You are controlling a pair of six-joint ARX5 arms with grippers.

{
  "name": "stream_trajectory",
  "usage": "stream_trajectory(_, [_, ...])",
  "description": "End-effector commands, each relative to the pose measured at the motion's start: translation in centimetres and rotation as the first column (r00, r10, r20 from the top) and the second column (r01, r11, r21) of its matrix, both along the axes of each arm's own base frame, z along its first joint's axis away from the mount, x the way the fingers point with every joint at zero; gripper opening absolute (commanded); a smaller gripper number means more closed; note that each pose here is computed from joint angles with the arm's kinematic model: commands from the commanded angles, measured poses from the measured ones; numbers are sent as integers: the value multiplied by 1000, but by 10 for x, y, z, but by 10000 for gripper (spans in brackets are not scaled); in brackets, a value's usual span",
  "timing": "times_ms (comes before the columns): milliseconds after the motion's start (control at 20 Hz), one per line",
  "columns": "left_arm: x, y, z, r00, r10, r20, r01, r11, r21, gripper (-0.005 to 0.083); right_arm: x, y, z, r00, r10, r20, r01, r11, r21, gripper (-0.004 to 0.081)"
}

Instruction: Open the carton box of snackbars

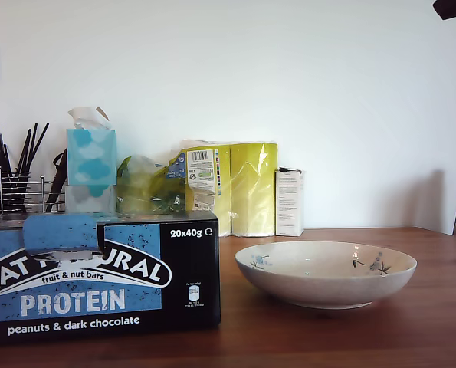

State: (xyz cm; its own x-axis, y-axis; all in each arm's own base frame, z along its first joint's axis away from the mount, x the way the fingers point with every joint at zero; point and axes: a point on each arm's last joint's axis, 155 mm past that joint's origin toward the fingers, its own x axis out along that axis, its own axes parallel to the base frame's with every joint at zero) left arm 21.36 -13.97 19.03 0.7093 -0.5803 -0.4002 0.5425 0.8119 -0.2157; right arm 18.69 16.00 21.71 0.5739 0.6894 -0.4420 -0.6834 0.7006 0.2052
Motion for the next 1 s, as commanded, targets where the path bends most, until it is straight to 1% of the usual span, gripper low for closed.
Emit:
stream_trajectory(0, [1, -1, -2, 1000, -4, 0, 4, 1000, -4, -24, -1, 0, -7, 1000, 1, -13, -1, 1000, -5, -13])
stream_trajectory(400, [0, -2, -2, 1000, -11, 0, 11, 1000, -4, -24, -1, 0, -7, 1000, 1, -14, -1, 1000, -5, -13])
stream_trajectory(500, [-5, -10, -2, 997, -72, 19, 72, 997, 19, -24, -1, 1, -4, 1000, 8, -9, -8, 1000, 0, -13])
stream_trajectory(650, [-10, -21, -6, 990, -139, -7, 139, 989, 44, -24, -8, 9, 7, 999, 52, 3, -52, 999, 15, -13])
stream_trajectory(800, [-9, -39, -10, 973, -227, -40, 230, 967, 108, -24, -16, 20, 15, 994, 111, 4, -111, 994, 14, -13])
stream_trajectory(950, [-3, -53, -26, 957, -275, -94, 288, 939, 188, -24, -22, 30, 10, 986, 165, -8, -165, 986, -3, -13])
